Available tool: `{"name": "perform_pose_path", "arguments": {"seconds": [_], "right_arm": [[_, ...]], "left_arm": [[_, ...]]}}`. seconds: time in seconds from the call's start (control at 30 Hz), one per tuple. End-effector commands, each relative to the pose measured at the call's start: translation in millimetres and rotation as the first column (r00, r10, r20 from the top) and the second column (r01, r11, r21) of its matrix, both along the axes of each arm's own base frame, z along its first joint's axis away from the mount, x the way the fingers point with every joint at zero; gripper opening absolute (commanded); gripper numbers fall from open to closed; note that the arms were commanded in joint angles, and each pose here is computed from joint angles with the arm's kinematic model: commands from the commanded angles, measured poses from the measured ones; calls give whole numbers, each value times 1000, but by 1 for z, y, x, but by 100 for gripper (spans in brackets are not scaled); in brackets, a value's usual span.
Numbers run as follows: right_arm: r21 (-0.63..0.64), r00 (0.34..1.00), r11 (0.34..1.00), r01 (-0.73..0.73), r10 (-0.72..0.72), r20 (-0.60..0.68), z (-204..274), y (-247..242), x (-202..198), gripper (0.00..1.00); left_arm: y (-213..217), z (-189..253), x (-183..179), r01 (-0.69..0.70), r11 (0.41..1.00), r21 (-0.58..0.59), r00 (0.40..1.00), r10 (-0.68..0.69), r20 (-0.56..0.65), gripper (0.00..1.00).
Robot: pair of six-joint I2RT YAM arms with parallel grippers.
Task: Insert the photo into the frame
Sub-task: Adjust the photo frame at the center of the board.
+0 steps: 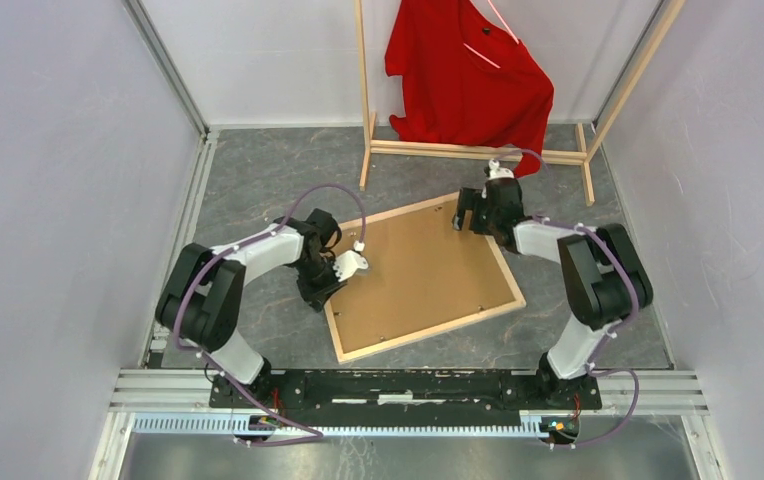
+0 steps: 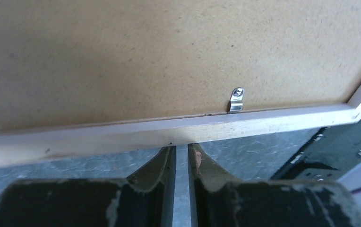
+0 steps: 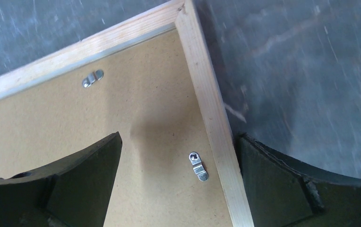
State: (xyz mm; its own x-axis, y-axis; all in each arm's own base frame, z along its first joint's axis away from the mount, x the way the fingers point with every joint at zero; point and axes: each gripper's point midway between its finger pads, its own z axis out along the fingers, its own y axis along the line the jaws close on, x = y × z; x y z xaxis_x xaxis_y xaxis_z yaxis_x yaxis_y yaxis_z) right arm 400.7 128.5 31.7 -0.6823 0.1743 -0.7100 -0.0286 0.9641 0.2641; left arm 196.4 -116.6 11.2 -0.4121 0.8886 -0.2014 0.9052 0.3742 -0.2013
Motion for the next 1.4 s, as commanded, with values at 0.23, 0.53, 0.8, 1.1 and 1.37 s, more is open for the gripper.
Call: {"name": "perform_pose_path", "arguments": {"seconds": [0.23,0.53,0.8,1.1,1.37], "right_arm": [[27,981,981,-192,191,20,30,96,58,98],[-219,998,976,-12,27,64,71,29,46,98],[-143,999,990,13,-7,42,71,-3,-31,98],[54,990,998,-22,29,-140,30,-10,-154,98],[208,981,978,-22,61,-182,5,-4,-199,98]], "left_arm": [[-73,2,-27,198,969,-146,973,-212,-89,44],[-41,49,-30,325,942,-84,944,-328,-28,49],[-3,80,89,58,994,-90,985,-42,169,45],[37,81,258,-353,914,-202,849,404,342,39],[23,24,236,-379,906,-190,880,416,228,37]]}}
